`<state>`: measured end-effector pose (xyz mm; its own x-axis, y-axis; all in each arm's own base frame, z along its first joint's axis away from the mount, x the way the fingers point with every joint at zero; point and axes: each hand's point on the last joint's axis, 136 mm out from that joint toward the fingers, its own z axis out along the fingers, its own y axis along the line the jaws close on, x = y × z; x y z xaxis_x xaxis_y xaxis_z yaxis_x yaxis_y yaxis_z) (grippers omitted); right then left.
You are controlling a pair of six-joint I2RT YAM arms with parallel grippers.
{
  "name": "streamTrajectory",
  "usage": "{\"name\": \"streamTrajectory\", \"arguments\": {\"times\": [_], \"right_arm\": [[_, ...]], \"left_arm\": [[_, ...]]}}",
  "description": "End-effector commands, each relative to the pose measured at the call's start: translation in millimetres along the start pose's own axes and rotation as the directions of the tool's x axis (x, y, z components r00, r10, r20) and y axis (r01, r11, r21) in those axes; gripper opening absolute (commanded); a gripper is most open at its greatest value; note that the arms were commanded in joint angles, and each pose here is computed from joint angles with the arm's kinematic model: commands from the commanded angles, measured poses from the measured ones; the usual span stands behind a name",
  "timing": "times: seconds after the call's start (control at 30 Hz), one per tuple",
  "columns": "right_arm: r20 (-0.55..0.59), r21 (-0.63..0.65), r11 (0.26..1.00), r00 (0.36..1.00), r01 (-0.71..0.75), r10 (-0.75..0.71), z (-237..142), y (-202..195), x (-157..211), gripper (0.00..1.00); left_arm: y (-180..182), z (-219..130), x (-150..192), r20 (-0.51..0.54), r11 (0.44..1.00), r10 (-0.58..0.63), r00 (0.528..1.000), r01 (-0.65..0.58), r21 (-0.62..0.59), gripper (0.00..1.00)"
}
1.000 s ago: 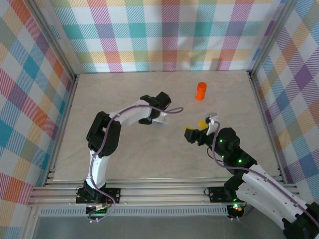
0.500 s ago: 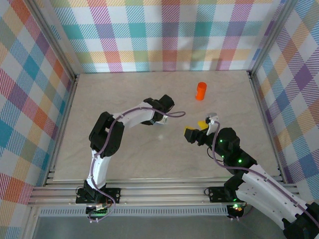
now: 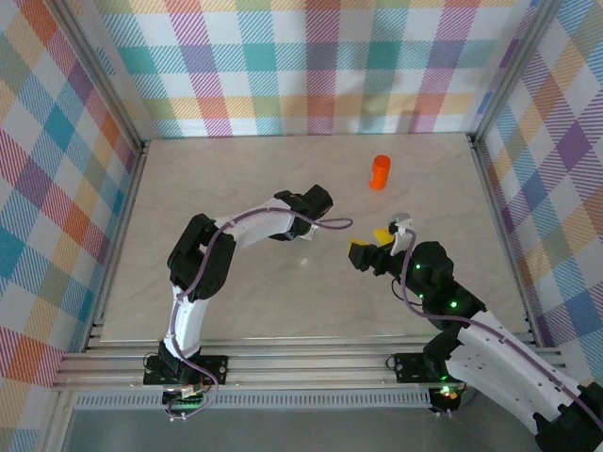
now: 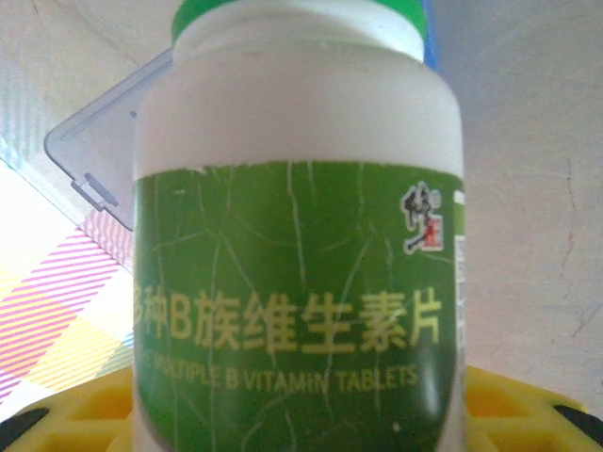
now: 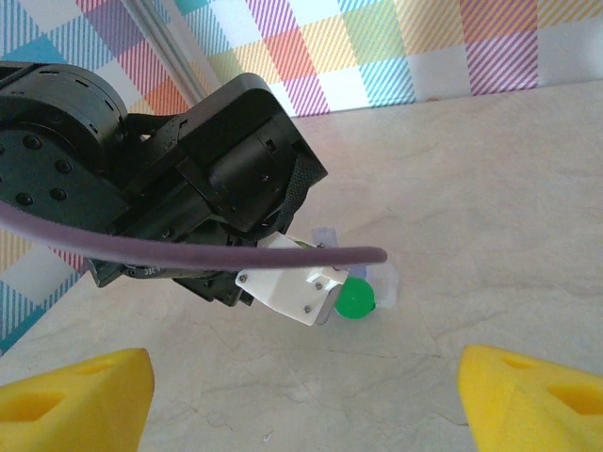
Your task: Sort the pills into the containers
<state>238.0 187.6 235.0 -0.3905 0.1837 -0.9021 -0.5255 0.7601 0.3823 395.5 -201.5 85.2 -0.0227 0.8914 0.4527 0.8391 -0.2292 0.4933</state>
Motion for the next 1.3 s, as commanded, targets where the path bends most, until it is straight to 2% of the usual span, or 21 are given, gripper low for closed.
{"name": "streamTrajectory", "arguments": {"times": [0.0, 0.37, 1.03, 1.27], "right_arm": [[0.031, -0.020, 1.000, 1.000, -0.007, 0.008, -2.6, 3.8, -6.7, 0.83], [0.027, -0.019, 1.000, 1.000, -0.006, 0.007, -1.8, 3.4, -5.6, 0.83], [0.011, -0.022, 1.000, 1.000, -0.014, 0.014, 3.0, 3.3, -2.0, 0.83], [0.004, -0.023, 1.000, 1.000, -0.016, 0.017, 4.3, 2.9, 0.3, 0.83]], "left_arm": [[-0.9, -12.4, 11.5, 0.043, 0.998, -0.034, 0.999, 0.031, 0.052, 0.00], [1.5, -6.8, 25.1, 0.054, 0.989, -0.124, 0.991, 0.119, 0.087, 0.00], [-0.9, -4.1, 40.0, 0.060, 0.970, -0.218, 0.974, 0.210, 0.122, 0.00], [-7.2, -2.0, 45.3, 0.082, 0.939, -0.321, 0.943, 0.306, 0.160, 0.00]]}}
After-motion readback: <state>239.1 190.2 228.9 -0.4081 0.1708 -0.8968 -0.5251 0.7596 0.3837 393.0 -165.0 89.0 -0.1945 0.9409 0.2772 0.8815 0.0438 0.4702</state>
